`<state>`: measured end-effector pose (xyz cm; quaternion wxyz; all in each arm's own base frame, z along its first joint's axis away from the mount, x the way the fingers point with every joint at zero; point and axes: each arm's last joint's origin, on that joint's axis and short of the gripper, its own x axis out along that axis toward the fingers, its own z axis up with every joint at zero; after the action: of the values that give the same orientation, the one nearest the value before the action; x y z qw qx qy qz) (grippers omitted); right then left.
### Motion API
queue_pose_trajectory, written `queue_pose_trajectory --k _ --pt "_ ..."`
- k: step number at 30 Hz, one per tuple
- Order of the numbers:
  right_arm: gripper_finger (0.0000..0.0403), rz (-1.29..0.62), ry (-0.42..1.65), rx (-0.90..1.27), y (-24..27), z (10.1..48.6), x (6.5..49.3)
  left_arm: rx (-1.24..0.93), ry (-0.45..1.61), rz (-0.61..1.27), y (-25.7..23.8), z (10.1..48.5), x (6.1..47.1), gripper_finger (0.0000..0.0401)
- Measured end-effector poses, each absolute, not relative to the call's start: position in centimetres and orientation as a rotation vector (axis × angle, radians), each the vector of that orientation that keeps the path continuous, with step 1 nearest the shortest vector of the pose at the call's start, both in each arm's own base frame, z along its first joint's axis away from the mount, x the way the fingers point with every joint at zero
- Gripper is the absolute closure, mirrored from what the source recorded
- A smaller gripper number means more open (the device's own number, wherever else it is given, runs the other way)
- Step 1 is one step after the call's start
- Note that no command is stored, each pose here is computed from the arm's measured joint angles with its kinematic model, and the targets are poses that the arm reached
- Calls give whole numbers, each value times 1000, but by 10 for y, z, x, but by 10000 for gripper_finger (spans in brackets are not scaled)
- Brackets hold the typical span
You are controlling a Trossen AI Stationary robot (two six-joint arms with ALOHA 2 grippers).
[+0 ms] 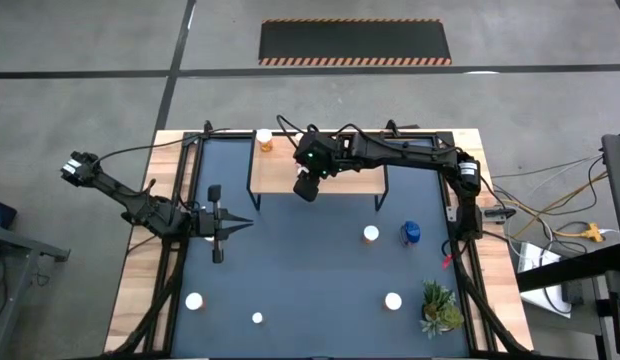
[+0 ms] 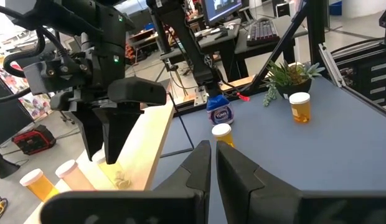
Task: Pick and place medicine bottles onto shelf by color
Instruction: Put the small pill bottle on the shelf
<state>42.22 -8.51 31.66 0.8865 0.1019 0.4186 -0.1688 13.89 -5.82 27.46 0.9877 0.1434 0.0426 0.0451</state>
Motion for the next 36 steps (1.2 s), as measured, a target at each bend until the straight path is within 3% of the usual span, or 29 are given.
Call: queue_pose_trajectory --k 12,27,36 --pt "222 -342 922 180 -82 353 407 288 86 91 -58 275 139 393" --pt "350 -355 1007 136 -84 313 411 286 82 91 -58 275 139 393" --pt "369 -356 986 138 -85 306 415 285 82 91 -58 275 139 393"
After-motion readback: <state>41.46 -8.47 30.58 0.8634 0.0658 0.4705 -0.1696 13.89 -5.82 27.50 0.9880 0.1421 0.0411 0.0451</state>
